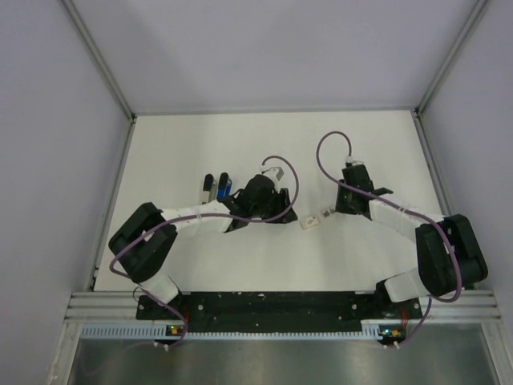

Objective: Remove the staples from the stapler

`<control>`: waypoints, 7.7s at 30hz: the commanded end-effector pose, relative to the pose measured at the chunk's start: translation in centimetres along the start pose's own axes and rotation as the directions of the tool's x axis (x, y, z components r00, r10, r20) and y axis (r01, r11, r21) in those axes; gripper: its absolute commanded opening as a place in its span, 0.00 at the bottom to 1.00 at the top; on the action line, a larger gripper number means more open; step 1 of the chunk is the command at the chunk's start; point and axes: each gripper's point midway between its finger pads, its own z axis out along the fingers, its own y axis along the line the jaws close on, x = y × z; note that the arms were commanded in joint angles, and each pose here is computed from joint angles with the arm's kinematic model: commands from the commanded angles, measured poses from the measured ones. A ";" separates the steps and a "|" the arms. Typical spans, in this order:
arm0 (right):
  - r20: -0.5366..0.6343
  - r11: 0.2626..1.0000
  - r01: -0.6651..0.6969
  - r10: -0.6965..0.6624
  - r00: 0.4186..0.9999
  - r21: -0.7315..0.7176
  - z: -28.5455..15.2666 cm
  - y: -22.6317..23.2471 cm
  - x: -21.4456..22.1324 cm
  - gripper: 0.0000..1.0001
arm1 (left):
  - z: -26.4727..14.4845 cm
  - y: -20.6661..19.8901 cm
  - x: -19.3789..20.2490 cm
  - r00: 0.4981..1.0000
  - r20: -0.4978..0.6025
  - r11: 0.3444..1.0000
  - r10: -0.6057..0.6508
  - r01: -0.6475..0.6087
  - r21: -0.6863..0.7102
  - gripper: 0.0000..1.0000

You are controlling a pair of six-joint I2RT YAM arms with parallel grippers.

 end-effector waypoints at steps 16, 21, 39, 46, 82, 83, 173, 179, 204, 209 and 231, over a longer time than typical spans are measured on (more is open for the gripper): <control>0.044 1.000 -0.002 0.003 0.999 -0.028 1.1 0.6 -2.2 0.21 | 2.6 -2.0 -1.8 0.998 0.047 0.996 -0.039 0.036 0.082 0.49; 0.043 0.999 0.000 0.002 0.999 -0.046 1.0 0.9 -2.1 0.18 | 2.7 -2.1 -1.7 0.998 0.046 0.996 -0.040 0.036 0.085 0.49; 0.017 0.997 -0.004 0.006 1.000 -0.080 1.0 1.3 -1.2 0.08 | 2.9 -2.3 -1.7 0.998 0.043 0.995 -0.046 0.042 0.096 0.48; 0.002 0.997 0.002 -0.002 1.000 -0.083 1.1 1.4 -0.8 0.06 | 3.2 -2.4 -1.5 0.998 0.032 0.994 -0.050 0.047 0.103 0.48; 0.064 0.983 0.178 -0.175 0.982 -0.052 -0.7 2.2 -2.0 0.00 | 3.8 -2.0 -1.2 0.998 0.005 0.995 -0.058 0.057 0.080 0.47; 0.066 0.981 0.184 -0.180 0.981 -0.059 -0.8 2.3 -1.9 0.00 | 3.9 -1.9 -1.1 0.998 0.002 0.995 -0.063 0.063 0.076 0.47; -0.044 0.992 0.113 -0.111 0.993 0.062 -1.4 1.7 3.3 0.00 | 6.5 0.7 2.1 0.993 -0.076 0.994 -0.090 0.084 -0.072 0.00; -0.049 0.992 0.116 -0.113 0.992 0.055 -1.5 1.8 3.7 0.00 | 6.4 0.7 2.2 0.993 -0.074 0.994 -0.091 0.086 -0.073 0.00; -0.062 0.990 0.138 -0.136 0.989 0.028 -2.4 2.3 5.4 0.00 | 6.7 0.6 2.7 0.993 -0.106 0.998 -0.056 0.051 -0.047 0.00; -0.064 0.991 0.136 -0.134 0.989 0.018 -2.9 2.2 6.0 0.00 | 6.9 0.6 3.1 0.991 -0.130 0.999 -0.035 0.031 -0.032 0.00; -0.070 0.992 0.125 -0.124 0.990 0.010 -3.8 1.9 7.9 0.00 | 6.9 -0.2 4.2 0.980 -0.191 0.997 0.058 -0.046 0.066 0.00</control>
